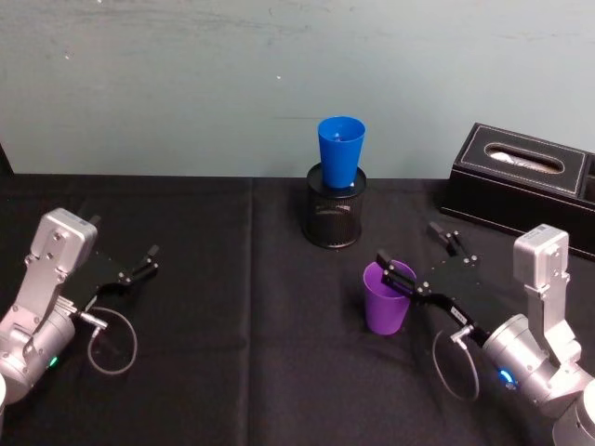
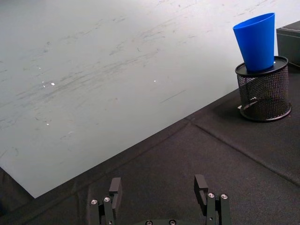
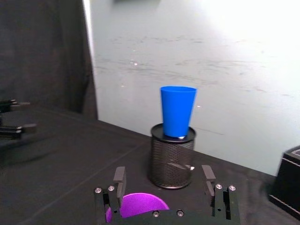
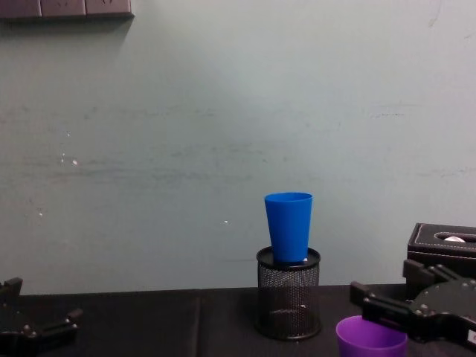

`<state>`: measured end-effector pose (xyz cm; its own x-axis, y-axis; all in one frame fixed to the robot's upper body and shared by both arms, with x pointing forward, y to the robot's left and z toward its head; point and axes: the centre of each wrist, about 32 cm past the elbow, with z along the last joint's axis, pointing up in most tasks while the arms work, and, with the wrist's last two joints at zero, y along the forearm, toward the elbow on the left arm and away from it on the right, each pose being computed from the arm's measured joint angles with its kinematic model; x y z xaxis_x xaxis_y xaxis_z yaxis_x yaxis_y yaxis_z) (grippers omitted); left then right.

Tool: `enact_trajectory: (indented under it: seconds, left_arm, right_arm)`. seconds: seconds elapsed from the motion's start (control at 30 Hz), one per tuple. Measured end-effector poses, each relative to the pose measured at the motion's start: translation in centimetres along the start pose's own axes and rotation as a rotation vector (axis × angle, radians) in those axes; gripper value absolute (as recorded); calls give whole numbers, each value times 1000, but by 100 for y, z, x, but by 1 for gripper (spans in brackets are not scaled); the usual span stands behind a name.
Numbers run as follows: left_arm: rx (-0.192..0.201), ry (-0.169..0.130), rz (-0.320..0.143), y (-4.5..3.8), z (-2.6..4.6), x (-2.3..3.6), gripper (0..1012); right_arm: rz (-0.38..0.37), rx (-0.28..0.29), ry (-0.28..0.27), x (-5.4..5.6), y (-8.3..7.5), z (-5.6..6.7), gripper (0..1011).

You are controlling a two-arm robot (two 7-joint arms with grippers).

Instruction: Pick up one cup with a gripper and tap it against the other cup.

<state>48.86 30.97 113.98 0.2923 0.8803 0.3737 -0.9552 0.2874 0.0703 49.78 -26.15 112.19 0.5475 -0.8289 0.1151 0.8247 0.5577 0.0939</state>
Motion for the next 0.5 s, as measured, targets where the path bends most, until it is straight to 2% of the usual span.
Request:
enact_trajectory:
  seconds: [0.33,0.5]
  left_arm:
    - [0,0,0,0,0,0,1011]
    - [0,0,0,0,0,0,1011]
  right_arm:
    - [-115,2,2,8,0,-7,1003]
    - [-177,-16,0,9,-1,-17,1003]
